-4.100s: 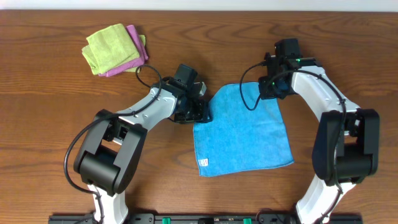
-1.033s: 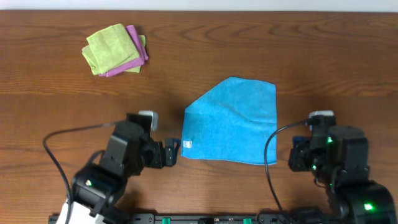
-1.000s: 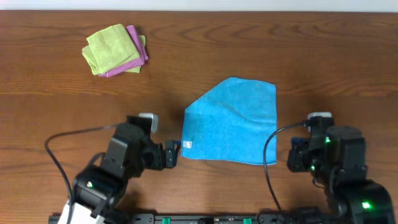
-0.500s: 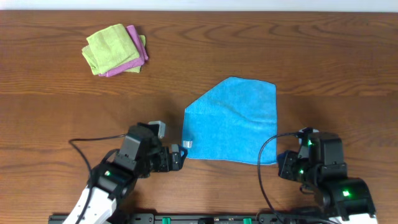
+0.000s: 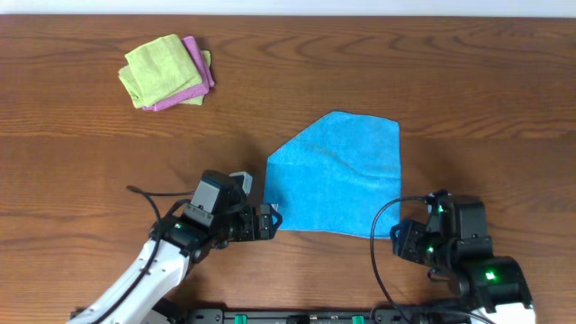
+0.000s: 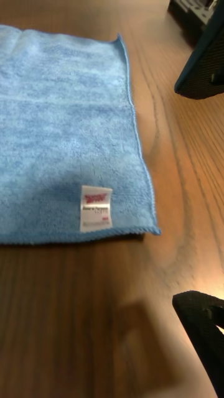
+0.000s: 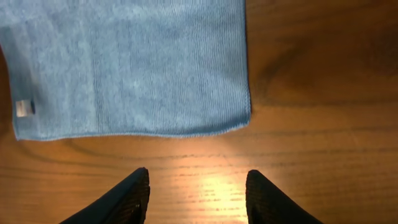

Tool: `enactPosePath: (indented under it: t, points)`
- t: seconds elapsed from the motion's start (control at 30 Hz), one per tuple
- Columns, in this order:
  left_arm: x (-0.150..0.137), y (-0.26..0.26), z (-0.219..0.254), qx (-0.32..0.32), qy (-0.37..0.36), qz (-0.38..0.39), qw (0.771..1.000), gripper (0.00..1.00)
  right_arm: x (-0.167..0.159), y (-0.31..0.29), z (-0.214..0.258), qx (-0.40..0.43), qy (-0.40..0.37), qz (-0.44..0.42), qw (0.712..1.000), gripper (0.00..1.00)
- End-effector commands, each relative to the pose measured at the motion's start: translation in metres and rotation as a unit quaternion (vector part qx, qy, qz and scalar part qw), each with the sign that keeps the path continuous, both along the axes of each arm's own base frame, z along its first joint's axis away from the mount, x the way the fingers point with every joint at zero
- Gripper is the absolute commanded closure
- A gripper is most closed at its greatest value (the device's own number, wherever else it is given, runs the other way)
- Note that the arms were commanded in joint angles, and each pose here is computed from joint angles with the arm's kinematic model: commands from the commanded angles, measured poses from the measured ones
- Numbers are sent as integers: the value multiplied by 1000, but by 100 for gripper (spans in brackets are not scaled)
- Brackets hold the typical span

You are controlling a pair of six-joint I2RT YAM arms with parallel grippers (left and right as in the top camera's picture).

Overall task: Fold the cloth
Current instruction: 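Move both grippers to the cloth's near corners and grasp them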

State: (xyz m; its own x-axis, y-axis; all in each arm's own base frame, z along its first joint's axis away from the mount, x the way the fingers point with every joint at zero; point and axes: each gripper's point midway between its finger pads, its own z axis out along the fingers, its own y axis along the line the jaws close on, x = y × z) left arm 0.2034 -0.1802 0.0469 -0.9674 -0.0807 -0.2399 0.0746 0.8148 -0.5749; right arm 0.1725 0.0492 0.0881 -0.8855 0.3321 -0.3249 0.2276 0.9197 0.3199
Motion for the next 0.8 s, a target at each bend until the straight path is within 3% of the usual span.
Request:
enactPosePath:
  t: [0.0, 0.17, 0.2, 0.33, 0.57, 0.63, 0.77]
  points:
    - [-2, -7, 0, -17, 7, -15, 1000, 5, 1, -6, -7, -17, 8, -15, 1000, 50]
    - [-1, -5, -2, -9, 8, -11, 1000, 0, 2, -13, -15, -37, 25, -22, 999, 50]
    - [-1, -2, -5, -2, 11, -8, 1000, 6, 3, -13, -16, -37, 26, -22, 999, 51]
    - [-2, -2, -11, 4, 18, -12, 1000, 12, 6, -12, -23, -39, 32, -15, 999, 57]
    - [1, -4, -14, 1, 12, -26, 1000, 12, 13, -1, -36, -16, 31, 12, 999, 64]
    - [2, -8, -9, -20, 4, -44, 999, 13, 15, 3, -33, -4, 23, 22, 999, 73]
    - [10, 1, -9, -21, -2, -28, 999, 14, 16, 1, -36, 9, 18, 23, 1000, 74]
